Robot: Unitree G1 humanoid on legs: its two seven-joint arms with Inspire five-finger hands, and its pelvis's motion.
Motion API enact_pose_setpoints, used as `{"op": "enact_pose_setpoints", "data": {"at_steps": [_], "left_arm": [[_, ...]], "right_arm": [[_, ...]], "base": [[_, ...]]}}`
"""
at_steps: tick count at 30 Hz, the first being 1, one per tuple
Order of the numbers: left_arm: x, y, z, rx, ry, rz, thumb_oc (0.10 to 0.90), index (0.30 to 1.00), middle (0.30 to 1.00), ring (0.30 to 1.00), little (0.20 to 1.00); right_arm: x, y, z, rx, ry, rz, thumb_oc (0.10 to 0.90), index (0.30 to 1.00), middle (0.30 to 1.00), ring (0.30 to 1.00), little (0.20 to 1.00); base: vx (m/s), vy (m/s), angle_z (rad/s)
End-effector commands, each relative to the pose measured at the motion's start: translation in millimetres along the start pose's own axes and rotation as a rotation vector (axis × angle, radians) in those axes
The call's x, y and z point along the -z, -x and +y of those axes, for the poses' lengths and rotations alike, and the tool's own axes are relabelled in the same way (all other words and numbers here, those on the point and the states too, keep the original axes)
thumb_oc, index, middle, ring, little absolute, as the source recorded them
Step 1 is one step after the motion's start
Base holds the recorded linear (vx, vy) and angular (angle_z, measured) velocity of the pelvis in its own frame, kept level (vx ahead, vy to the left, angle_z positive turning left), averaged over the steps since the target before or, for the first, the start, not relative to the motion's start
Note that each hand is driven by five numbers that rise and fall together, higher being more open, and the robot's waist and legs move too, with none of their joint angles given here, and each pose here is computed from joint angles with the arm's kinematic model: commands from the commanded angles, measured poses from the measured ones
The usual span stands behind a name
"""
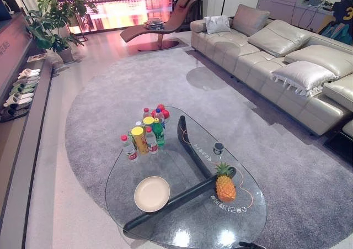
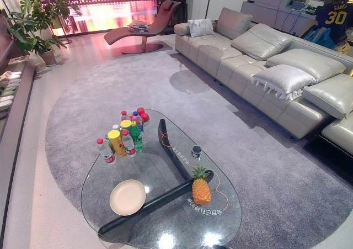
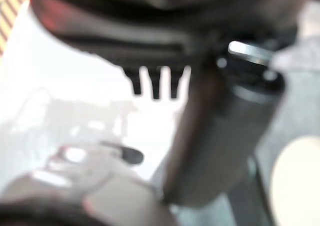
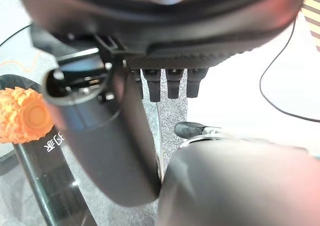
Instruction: Pick up the fruit to the plate
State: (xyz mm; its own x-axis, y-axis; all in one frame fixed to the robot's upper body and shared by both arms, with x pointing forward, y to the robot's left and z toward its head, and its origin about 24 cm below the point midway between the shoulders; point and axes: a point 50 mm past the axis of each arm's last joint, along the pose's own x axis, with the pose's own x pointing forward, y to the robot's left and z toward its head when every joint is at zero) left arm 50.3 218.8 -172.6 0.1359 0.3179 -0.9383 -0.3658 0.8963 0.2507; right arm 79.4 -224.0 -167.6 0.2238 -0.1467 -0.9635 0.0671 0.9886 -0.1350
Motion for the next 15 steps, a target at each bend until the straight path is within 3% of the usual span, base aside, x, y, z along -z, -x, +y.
{"op": "enact_pose_setpoints", "data": {"at_steps": [1, 8, 15], "left_arm": [[-8, 0, -7, -0.012, -0.023, -0.013, 0.800, 0.900, 0.900, 0.900, 0.900], [-13, 0, -7, -0.014, -0.008, -0.016, 0.800, 0.900, 0.900, 0.900, 0.900], [-40, 0, -9, -0.002, 0.061, -0.081, 0.800, 0.900, 0.900, 0.900, 0.900]], "right_arm": [[31, 2, -7, 0.074, 0.090, 0.129, 0.800, 0.900, 0.900, 0.900, 0.900], [18, 2, -20, 0.245, 0.061, 0.071, 0.800, 0.900, 0.900, 0.900, 0.900], [-36, 6, -38, 0.414, -0.038, -0.163, 0.800, 0.900, 0.900, 0.900, 0.900]], "base": [[0.00, 0.000, 0.00], [-0.01, -0.002, 0.00], [-0.13, -0.032, -0.07]]}}
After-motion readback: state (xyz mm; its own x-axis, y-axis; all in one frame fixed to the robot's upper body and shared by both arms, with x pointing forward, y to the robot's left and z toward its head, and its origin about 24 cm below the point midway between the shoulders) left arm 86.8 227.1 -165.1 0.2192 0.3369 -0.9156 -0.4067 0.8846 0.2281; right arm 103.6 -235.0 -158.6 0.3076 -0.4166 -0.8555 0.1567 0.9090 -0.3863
